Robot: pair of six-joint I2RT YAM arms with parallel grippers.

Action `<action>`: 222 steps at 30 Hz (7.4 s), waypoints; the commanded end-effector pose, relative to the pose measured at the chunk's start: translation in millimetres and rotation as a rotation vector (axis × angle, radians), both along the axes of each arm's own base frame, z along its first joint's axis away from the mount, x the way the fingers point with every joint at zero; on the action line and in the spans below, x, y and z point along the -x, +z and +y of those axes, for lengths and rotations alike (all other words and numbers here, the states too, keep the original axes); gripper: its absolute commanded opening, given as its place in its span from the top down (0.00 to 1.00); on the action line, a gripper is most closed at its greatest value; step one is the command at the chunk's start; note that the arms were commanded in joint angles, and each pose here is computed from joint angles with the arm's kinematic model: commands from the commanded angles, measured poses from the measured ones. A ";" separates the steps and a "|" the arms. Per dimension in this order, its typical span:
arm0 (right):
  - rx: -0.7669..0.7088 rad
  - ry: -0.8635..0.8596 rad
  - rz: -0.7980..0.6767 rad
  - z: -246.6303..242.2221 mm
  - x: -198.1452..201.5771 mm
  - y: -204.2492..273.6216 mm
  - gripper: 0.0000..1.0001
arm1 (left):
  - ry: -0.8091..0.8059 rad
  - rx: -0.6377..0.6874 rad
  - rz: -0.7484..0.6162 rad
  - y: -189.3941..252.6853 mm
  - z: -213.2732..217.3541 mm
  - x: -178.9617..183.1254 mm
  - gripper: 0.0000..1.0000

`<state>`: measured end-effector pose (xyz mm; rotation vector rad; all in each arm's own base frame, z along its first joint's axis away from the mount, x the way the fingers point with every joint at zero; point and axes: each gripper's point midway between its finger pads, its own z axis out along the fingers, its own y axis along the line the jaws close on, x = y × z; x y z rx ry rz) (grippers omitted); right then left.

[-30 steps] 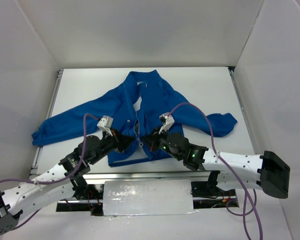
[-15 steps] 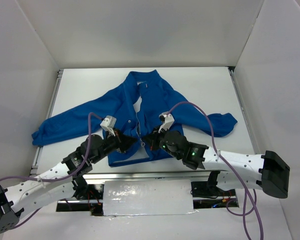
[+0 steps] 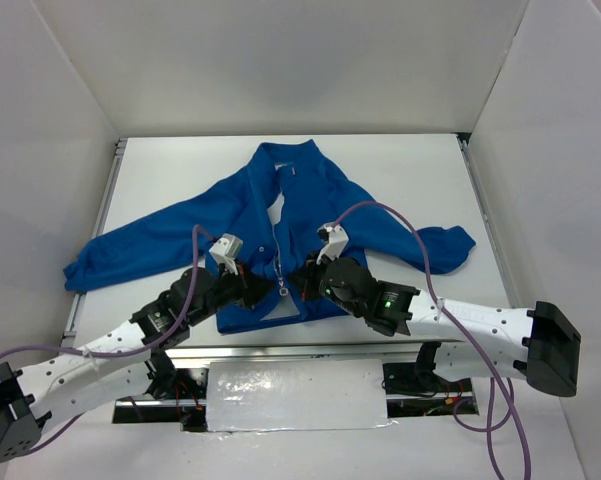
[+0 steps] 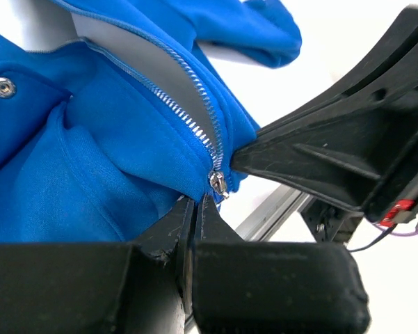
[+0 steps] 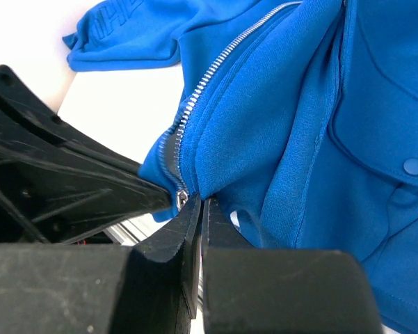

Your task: Zip up the jacket

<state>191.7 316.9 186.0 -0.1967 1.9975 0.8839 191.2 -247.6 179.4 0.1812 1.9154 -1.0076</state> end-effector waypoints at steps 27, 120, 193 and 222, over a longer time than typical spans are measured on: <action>0.026 0.027 0.062 4.1 8.6 -16.2 0.78 | -0.210 0.070 0.064 -25.8 -22.7 31.5 1.00; -0.275 0.057 0.632 19.1 71.6 -24.4 1.00 | -0.262 0.078 0.047 -24.8 -32.6 31.2 1.00; -0.852 -0.370 0.484 -58.0 -468.8 77.7 1.00 | -0.095 -0.070 0.267 -106.9 12.3 54.9 1.00; -0.828 -0.082 -0.019 -159.4 -412.8 284.2 0.02 | 0.153 -0.287 0.356 -125.5 42.0 27.8 0.11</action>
